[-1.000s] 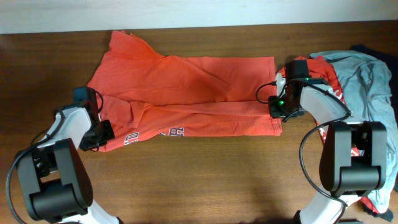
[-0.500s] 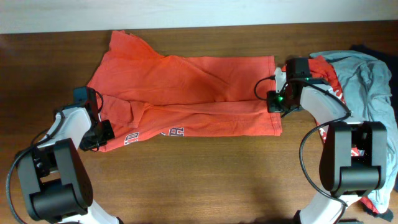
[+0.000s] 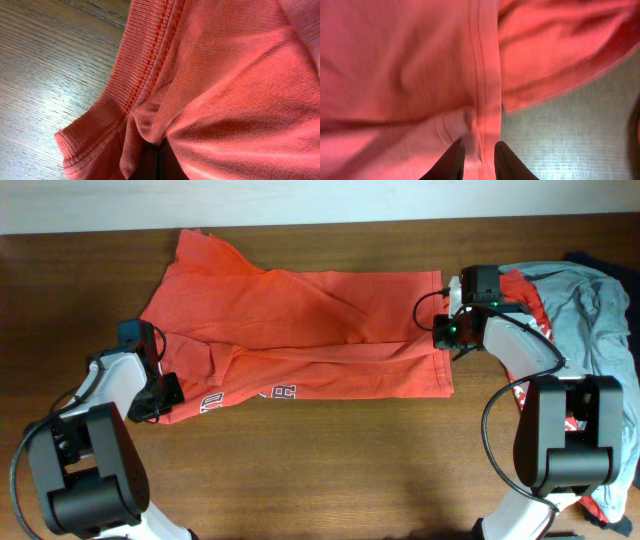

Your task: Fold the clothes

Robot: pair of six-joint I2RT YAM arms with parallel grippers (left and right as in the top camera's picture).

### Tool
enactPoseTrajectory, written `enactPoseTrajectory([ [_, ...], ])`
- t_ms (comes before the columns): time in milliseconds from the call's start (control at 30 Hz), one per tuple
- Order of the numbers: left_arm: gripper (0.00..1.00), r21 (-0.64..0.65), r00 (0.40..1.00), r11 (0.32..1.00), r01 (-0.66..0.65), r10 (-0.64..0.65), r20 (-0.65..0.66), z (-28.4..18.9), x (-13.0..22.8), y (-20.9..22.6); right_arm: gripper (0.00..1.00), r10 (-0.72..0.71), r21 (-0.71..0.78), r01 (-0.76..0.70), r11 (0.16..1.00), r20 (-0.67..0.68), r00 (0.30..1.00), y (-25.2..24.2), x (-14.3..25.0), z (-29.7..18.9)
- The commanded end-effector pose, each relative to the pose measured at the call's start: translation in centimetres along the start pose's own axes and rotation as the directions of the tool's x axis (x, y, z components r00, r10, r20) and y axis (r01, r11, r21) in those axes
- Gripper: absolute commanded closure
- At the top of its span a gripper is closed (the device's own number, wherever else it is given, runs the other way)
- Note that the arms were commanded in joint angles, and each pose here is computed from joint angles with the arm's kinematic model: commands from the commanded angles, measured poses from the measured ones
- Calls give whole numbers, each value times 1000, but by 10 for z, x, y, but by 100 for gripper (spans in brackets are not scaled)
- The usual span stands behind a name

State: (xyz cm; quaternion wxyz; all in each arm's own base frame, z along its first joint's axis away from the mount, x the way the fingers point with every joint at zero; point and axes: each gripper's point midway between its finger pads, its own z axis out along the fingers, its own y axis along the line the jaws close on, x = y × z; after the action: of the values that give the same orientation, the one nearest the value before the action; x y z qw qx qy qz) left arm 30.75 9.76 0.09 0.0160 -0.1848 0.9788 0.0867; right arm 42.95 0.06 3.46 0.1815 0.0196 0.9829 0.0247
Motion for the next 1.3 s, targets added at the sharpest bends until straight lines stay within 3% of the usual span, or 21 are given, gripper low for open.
enactPoseTrajectory([
  [0, 100, -9, 999, 1000, 14, -14, -30, 8, 8, 3, 75, 12, 23, -11, 1000, -19, 1000, -2, 3, -9],
  [200, 100, -9, 999, 1000, 14, -14, -29, 8, 8, 3, 85, -61, -103, 51, 993, -94, 994, 19, 23, -17],
  [533, 100, -10, 999, 1000, 13, -14, -36, 8, 10, 3, 85, -69, -103, 45, 994, -237, 969, 16, 58, 19],
  [833, 93, -28, 993, 1000, -4, 0, -121, 6, 31, 8, 86, -51, -75, 16, 997, -492, 869, 8, 121, 21],
  [1033, 93, -69, 977, 997, -23, 8, -211, 2, 53, 16, 87, -32, 10, 48, 999, -612, 790, -8, 150, 2],
  [1133, 93, -149, 973, 989, -5, -30, -231, -1, 60, 30, 87, 31, 115, 56, 992, -640, 768, -23, 157, -6],
  [1267, 94, -159, 963, 987, -17, -26, -267, -4, 68, 32, 88, 51, 171, 83, 982, -657, 753, -33, 161, -11],
])
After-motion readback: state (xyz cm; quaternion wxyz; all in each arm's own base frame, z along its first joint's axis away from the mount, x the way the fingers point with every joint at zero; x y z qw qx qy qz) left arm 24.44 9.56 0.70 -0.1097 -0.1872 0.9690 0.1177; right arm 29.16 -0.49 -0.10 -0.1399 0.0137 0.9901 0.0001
